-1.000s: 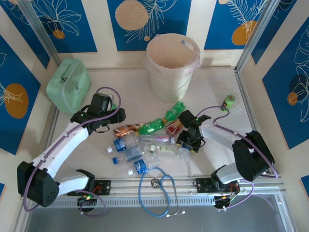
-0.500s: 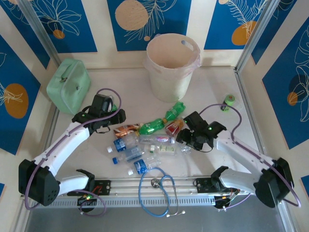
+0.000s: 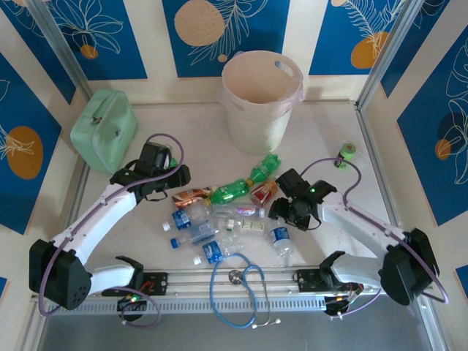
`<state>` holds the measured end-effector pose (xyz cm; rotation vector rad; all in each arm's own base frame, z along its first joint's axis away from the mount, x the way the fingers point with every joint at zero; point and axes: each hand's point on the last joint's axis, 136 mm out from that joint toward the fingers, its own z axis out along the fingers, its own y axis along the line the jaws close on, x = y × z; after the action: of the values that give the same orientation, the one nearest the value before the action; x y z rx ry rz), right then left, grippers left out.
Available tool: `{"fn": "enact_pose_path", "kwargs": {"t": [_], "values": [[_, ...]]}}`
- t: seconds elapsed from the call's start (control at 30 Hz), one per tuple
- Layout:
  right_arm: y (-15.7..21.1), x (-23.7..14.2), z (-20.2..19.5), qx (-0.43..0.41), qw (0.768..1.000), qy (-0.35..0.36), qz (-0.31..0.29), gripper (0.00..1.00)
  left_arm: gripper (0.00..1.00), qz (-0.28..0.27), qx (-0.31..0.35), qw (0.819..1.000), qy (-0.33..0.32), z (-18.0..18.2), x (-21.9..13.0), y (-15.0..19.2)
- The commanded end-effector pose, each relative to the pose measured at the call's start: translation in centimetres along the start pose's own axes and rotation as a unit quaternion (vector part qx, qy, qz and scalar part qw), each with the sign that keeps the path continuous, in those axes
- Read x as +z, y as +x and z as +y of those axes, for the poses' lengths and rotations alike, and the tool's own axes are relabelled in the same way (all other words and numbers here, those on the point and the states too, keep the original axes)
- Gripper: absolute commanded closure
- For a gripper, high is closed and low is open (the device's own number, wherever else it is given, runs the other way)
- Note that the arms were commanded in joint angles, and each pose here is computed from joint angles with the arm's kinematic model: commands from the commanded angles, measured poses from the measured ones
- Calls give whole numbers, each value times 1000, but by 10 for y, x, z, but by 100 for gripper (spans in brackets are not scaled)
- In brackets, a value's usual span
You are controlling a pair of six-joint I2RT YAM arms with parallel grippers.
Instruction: Put the plastic bottles in the bin
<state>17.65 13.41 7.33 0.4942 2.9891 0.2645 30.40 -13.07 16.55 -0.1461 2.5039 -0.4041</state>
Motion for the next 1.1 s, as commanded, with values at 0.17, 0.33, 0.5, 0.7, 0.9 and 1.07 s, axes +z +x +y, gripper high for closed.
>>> {"fn": "enact_pose_path", "kwargs": {"t": [0.17,0.33,0.5,0.7,0.9,1.07], "values": [[20,22,-1,-33,995,50,82,28,33,-3,-12,1000,6,2,-1,-1],[29,25,4,-43,991,58,109,27,33,-1,-13,1000,5,4,0,1],[39,25,0,-45,989,65,124,25,33,-1,-14,1000,5,5,0,2],[46,32,-1,-39,987,62,145,22,33,3,-19,1000,4,7,5,3],[48,51,-2,-29,982,73,173,27,30,9,-25,1000,3,9,7,7],[44,55,-8,-17,981,84,171,33,30,9,-28,1000,-2,13,7,8]]}}
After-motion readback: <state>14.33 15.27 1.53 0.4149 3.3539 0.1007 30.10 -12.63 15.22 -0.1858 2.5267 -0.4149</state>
